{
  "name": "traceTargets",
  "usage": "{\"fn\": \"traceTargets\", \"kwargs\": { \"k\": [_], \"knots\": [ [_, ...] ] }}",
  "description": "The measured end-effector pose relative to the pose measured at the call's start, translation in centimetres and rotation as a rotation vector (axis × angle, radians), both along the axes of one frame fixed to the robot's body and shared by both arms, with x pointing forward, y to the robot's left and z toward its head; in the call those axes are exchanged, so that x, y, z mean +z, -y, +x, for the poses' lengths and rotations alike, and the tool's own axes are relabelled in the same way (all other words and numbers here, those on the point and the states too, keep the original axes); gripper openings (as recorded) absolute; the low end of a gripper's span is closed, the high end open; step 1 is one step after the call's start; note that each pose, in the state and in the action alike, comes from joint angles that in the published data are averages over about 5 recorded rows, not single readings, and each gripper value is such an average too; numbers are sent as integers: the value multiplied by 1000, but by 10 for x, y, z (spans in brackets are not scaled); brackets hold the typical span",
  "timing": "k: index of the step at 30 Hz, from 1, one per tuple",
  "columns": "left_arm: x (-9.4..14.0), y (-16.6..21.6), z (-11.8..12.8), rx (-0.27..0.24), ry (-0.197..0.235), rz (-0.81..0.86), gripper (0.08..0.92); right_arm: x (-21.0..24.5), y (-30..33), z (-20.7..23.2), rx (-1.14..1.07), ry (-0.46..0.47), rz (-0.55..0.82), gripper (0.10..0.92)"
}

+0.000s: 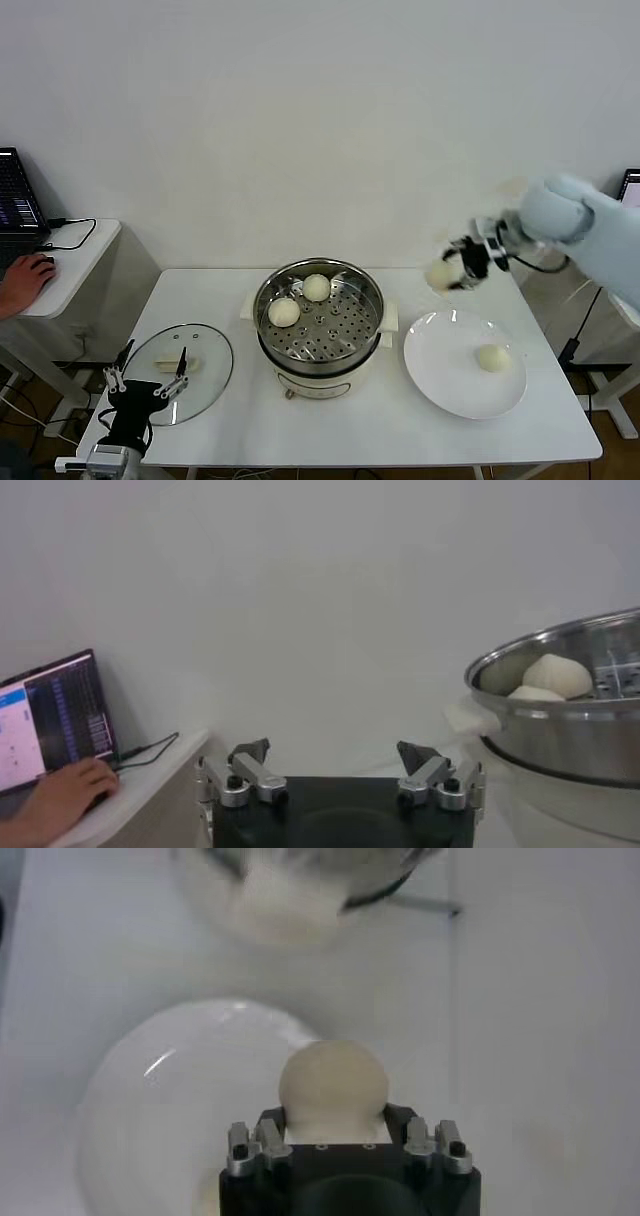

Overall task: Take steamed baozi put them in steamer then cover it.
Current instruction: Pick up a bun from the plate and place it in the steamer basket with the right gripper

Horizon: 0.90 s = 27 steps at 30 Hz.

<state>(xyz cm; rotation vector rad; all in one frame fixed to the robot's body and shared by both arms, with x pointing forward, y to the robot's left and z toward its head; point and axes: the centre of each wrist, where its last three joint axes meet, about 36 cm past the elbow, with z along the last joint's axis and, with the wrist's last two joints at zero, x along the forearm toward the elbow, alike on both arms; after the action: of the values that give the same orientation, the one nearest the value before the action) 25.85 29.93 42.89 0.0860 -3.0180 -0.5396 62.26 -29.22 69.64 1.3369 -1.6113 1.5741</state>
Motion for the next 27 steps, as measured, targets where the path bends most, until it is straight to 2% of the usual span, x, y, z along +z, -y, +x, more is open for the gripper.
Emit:
{"fn": "traceTargets", "kwargs": {
  "k": [8,16,27],
  "knots": [
    [-2,-3,0,19,-3,-3,823,6,-93,14,224,5,-38,625],
    [-4,-4,0,35,-2,-8,823,-28,-168,9,484,-17,-116,628],
    [-6,-3,-1,52,-1,-20,823,-72,-226,-2,809,-14,-211,631]
  ]
}}
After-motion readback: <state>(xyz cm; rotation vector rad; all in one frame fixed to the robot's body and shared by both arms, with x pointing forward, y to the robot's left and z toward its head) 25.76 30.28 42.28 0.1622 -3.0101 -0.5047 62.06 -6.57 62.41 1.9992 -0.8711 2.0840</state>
